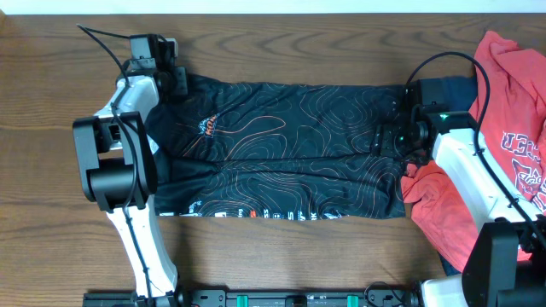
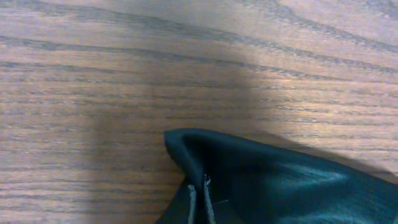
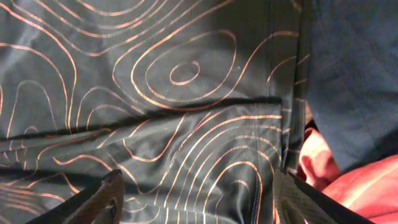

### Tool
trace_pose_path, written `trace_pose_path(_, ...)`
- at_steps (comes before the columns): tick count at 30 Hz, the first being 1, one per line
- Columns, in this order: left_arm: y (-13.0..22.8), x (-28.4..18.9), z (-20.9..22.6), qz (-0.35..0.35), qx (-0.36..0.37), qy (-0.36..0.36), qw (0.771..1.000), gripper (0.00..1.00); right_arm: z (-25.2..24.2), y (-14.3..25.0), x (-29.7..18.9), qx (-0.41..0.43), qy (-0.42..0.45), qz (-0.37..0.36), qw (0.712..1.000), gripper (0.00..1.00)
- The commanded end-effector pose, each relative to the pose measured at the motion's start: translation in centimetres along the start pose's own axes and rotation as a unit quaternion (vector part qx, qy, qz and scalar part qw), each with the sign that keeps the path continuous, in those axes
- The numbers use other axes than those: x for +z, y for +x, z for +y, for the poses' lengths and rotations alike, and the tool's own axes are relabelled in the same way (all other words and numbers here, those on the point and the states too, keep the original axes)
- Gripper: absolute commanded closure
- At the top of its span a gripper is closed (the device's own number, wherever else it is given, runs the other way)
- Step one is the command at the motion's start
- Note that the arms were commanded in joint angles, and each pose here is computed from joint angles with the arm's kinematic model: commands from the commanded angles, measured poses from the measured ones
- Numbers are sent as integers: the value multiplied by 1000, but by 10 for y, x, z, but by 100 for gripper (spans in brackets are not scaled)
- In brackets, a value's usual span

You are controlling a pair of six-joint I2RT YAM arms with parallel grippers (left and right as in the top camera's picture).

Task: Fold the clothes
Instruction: 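Move both grippers to the shirt's top corners and grasp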

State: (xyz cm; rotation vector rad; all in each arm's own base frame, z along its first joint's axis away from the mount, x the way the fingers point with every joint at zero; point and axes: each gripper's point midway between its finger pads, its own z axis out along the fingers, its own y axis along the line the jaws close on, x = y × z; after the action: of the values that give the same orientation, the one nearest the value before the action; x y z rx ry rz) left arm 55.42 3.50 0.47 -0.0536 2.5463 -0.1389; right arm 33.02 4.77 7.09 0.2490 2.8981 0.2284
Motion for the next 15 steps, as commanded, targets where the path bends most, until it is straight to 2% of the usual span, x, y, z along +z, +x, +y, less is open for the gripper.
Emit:
trace_pose_path(1, -7, -9, 4, -3, -38, -3, 999, 94, 11, -13, -10, -14, -14, -7, 1000, 25)
trace_pose_path(5, -19, -34, 6, -13, -98, 5, 995, 94, 19, -38, -20, -27, -12, 0, 1000, 22)
trace_pose_path(9, -27, -62, -20, -11, -100, 78, 992, 94, 27, -87, -18, -28, -13, -13, 999, 20)
trace_pose_path(15, -24, -91, -24, 6, -106, 79, 991, 94, 14, -156, 16, -36, 9, -43, 998, 20)
